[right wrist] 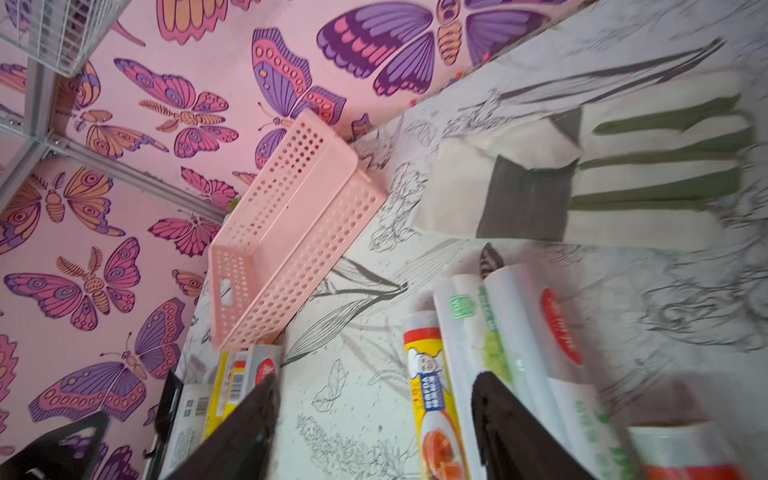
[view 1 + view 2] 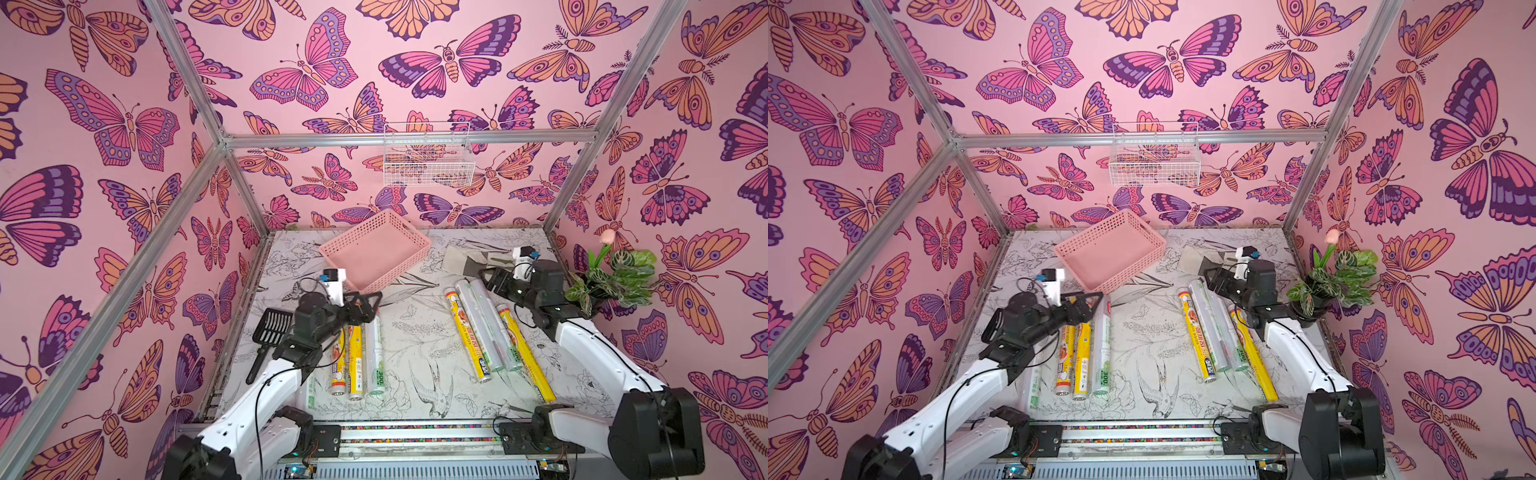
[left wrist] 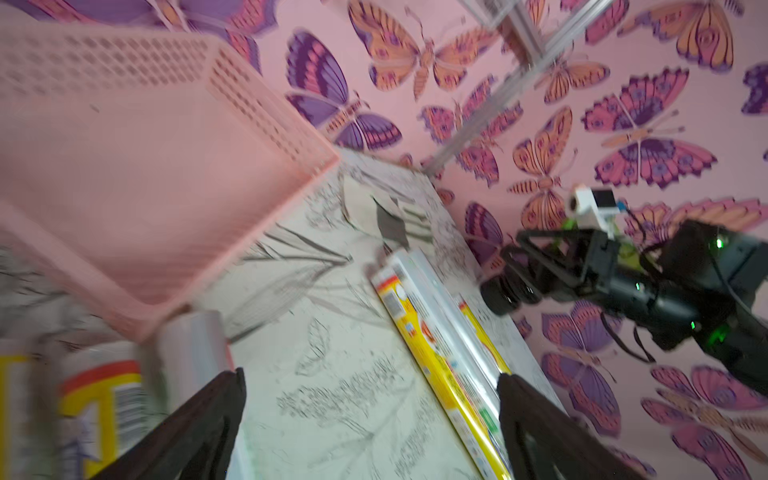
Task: Put the plastic wrap into the basket
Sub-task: Move the basket to the center of the board, then move the plastic wrap to the center of the board.
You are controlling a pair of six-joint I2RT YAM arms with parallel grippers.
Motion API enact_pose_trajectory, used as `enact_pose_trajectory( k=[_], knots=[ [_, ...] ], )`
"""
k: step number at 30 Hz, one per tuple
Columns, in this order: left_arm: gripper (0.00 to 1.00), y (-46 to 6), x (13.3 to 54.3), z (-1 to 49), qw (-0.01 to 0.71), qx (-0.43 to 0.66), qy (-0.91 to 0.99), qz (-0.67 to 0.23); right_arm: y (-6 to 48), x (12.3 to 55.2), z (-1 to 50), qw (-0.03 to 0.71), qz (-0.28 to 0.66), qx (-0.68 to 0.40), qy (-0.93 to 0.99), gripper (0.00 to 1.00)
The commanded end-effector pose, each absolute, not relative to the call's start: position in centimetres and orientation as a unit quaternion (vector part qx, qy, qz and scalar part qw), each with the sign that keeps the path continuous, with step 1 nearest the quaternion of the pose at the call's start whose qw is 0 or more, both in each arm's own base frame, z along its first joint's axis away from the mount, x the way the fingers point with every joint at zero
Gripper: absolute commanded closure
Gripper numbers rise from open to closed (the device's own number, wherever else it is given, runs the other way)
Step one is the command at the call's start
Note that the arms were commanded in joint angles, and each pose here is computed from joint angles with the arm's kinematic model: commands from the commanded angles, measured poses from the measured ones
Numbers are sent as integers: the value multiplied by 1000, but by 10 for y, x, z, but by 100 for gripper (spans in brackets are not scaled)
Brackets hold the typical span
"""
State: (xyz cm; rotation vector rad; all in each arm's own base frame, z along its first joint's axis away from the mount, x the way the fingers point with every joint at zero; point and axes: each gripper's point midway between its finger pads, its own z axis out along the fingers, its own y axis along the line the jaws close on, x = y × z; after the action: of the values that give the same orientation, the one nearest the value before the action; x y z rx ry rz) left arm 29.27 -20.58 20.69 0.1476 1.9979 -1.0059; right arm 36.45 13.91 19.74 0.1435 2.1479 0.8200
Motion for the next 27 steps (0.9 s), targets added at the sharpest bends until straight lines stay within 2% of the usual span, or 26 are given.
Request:
enact_pose_trajectory(
  k=[1, 6, 11, 20, 27],
  knots=[
    [0, -244, 283, 184, 383, 97, 832, -389, 153, 363, 187, 382, 298, 60, 873, 25],
    [0, -279, 273, 119, 301, 112, 890, -323, 191, 366, 178, 360, 282, 37, 889, 27],
    [0, -277, 273, 74, 255, 79, 926, -267, 221, 375, 164, 327, 253, 30, 910, 29],
    [0, -234, 281, 43, 258, 13, 953, -158, 287, 398, 137, 285, 242, 46, 926, 32],
    [0, -214, 283, 44, 267, -17, 954, -136, 344, 425, 125, 278, 241, 68, 927, 37]
  ],
)
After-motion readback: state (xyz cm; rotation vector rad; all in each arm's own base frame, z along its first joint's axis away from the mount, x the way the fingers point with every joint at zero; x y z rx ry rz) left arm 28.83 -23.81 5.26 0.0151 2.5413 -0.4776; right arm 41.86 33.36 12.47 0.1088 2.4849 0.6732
